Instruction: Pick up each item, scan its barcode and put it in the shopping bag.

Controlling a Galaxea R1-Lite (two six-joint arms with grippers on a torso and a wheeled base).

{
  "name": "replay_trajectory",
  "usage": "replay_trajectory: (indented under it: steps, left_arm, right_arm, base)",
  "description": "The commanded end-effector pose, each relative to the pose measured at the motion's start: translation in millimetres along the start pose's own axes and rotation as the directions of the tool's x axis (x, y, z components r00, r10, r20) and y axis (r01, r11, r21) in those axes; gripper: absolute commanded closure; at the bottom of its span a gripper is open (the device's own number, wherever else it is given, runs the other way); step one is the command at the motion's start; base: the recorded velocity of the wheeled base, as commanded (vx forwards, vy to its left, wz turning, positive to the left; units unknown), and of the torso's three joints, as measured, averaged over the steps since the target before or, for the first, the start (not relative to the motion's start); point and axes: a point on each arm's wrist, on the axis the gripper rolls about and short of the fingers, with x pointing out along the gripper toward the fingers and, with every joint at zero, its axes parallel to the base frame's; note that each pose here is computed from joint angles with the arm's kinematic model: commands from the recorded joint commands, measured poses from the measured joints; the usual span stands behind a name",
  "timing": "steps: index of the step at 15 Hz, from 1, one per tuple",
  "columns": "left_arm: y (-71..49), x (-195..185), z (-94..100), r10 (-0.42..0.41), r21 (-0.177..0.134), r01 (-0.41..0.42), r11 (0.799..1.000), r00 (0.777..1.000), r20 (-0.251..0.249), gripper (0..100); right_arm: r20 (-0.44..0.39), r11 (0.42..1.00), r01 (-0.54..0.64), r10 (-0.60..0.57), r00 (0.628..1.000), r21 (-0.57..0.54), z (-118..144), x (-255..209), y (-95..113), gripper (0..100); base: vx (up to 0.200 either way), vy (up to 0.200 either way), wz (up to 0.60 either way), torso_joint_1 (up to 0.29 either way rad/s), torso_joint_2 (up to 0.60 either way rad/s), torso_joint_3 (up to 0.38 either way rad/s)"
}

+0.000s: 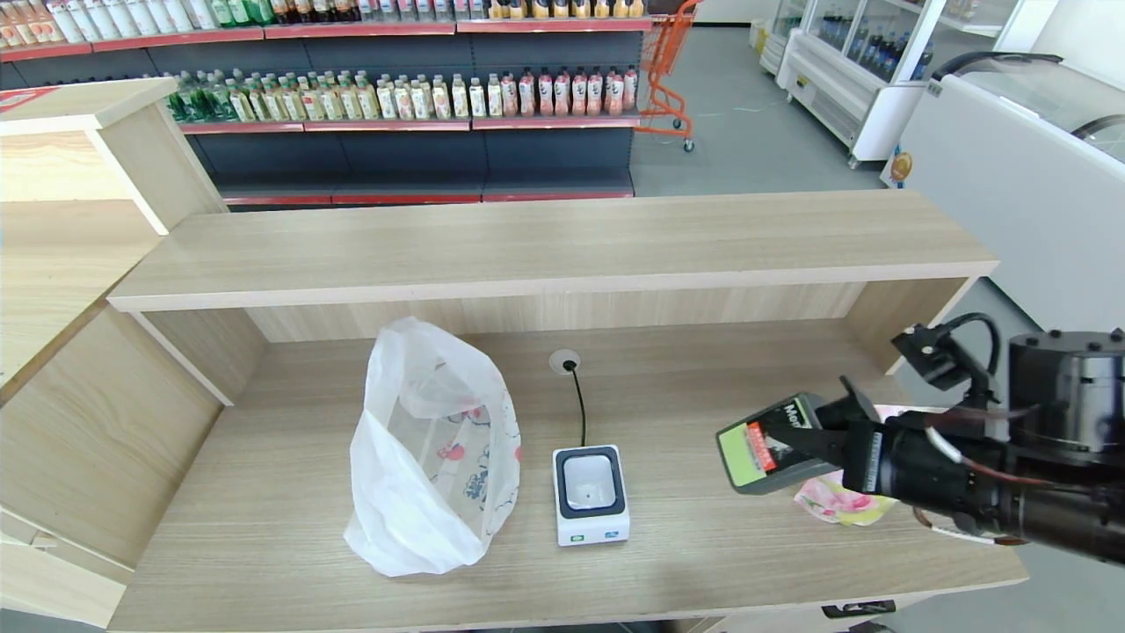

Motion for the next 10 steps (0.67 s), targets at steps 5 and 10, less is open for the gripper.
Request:
replay_trajectory:
  steps: [5, 10]
  left_arm:
    - [0.0, 0, 0.0, 0.000, 0.001, 0.000, 1.000, 1.000, 0.000, 0]
    - [0.0, 0, 0.0, 0.001, 0.001, -0.001, 1.000, 1.000, 0.000, 0]
  right_arm:
    - [-0.207, 0.979, 0.000, 0.043, 0.977, 0.204, -28, 87, 24, 100]
    - [-0.249, 0.986, 0.034, 0.008, 0.968, 0.163, -47, 127, 32, 100]
  base:
    - [0.000, 0.000, 0.00, 0.000, 0.00, 0.000]
    - [0.000, 0.000, 0.00, 0.000, 0.00, 0.000]
